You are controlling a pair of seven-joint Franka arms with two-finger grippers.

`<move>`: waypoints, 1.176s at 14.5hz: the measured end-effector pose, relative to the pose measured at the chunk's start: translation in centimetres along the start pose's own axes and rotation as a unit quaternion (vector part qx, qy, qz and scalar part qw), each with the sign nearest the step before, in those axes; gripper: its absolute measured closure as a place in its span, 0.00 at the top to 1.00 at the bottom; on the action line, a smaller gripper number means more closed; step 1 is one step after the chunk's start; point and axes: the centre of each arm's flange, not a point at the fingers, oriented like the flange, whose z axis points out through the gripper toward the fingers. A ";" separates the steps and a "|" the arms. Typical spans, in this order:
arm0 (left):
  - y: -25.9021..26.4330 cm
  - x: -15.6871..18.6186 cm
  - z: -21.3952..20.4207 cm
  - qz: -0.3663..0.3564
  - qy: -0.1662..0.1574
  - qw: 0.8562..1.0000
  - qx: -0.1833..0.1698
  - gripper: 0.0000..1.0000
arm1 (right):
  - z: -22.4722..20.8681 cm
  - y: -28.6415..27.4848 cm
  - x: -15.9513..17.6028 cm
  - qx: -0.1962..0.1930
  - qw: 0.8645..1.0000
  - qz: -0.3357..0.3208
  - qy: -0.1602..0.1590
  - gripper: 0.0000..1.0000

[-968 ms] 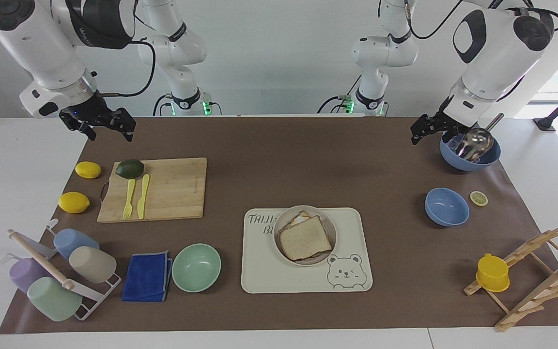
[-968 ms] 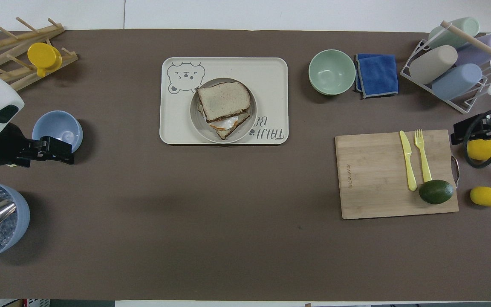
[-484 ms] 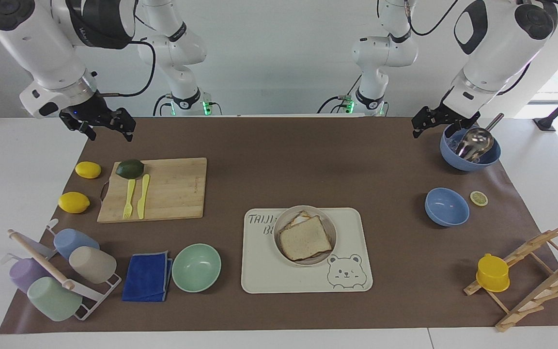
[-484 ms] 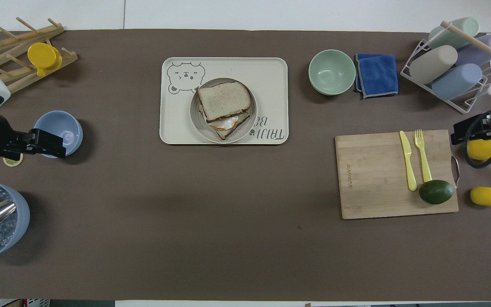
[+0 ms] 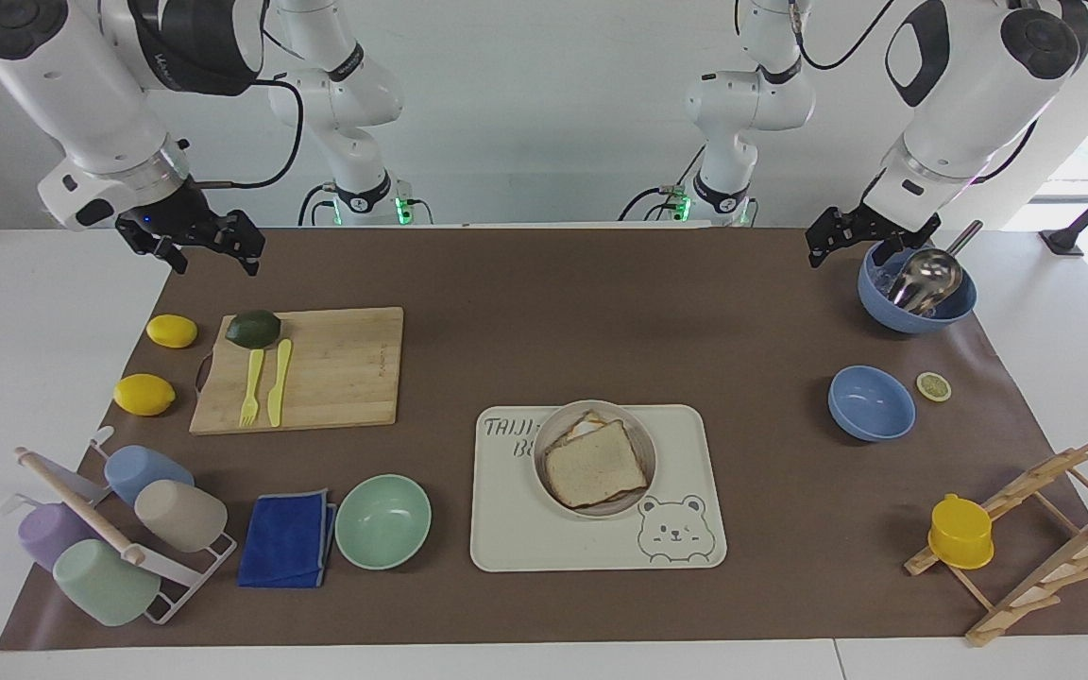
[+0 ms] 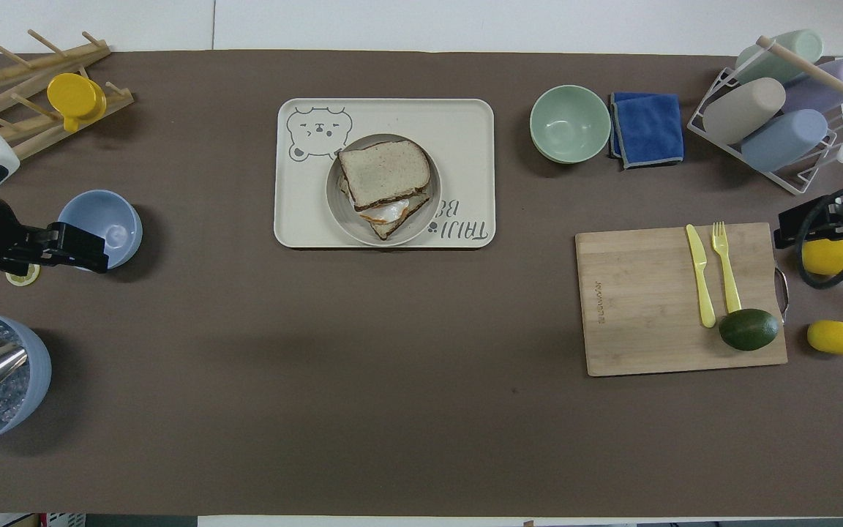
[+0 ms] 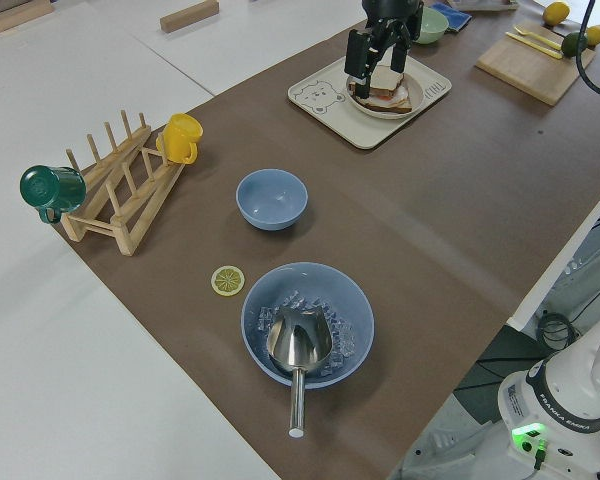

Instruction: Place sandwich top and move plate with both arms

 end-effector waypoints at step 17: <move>-0.4 0.0 -0.2 -0.005 0.002 1.000 0.001 1.00 | 0.0 0.2 0.0 0.000 1.000 0.001 0.000 1.00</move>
